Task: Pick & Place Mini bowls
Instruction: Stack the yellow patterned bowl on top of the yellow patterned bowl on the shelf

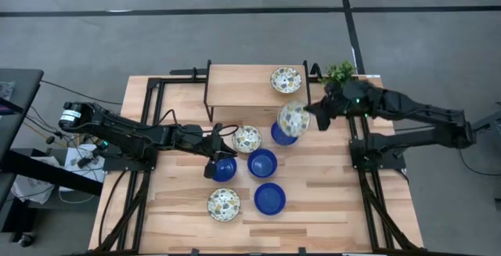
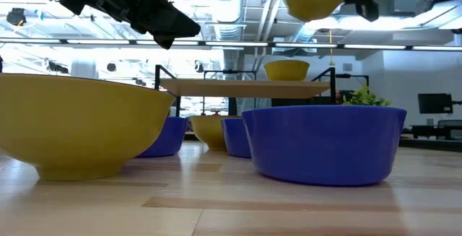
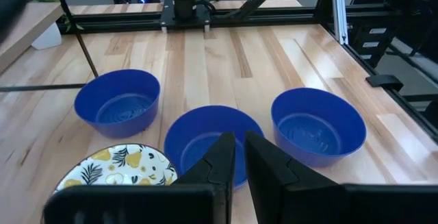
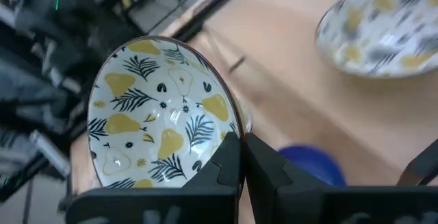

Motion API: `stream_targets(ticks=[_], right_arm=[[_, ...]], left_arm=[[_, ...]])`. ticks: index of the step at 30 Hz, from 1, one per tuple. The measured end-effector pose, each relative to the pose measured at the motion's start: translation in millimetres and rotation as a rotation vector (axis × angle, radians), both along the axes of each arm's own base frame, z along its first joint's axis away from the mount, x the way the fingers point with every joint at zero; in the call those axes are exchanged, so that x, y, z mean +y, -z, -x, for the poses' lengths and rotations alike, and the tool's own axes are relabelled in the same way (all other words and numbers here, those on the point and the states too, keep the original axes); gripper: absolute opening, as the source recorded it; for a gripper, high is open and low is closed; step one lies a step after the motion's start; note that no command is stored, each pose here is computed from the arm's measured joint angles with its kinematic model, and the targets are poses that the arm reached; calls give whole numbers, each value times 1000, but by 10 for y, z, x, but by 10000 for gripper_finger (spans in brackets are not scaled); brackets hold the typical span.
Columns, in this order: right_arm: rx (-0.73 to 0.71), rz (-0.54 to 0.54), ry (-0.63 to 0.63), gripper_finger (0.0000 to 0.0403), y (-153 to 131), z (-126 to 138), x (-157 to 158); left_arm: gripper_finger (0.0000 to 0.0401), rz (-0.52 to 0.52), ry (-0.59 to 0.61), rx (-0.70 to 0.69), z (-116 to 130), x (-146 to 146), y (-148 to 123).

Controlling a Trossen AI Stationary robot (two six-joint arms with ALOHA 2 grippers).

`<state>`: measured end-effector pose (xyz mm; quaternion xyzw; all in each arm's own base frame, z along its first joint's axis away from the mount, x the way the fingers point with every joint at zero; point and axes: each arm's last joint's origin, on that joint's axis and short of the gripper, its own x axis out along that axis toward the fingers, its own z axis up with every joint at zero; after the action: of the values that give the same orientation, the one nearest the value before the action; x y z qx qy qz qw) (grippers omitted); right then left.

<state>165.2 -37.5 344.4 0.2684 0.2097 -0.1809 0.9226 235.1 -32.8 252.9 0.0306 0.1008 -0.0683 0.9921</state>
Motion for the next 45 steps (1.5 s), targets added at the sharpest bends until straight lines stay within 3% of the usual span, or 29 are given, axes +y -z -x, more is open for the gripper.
stream_targets(ticks=[12,18,28,45], right_arm=[[36,-27,211,0,-246,-379,-591],[57,-100,243,0,-332,-495,-957],[222,-247,350,0,-160,-477,-1445],[271,-314,358,0,-28,-433,-1609]], left_arm=[[33,-9,2,-2,0,0,-1],[33,-9,2,-2,0,0,0],[33,-9,2,-1,0,0,1],[33,-9,2,0,0,0,1]])
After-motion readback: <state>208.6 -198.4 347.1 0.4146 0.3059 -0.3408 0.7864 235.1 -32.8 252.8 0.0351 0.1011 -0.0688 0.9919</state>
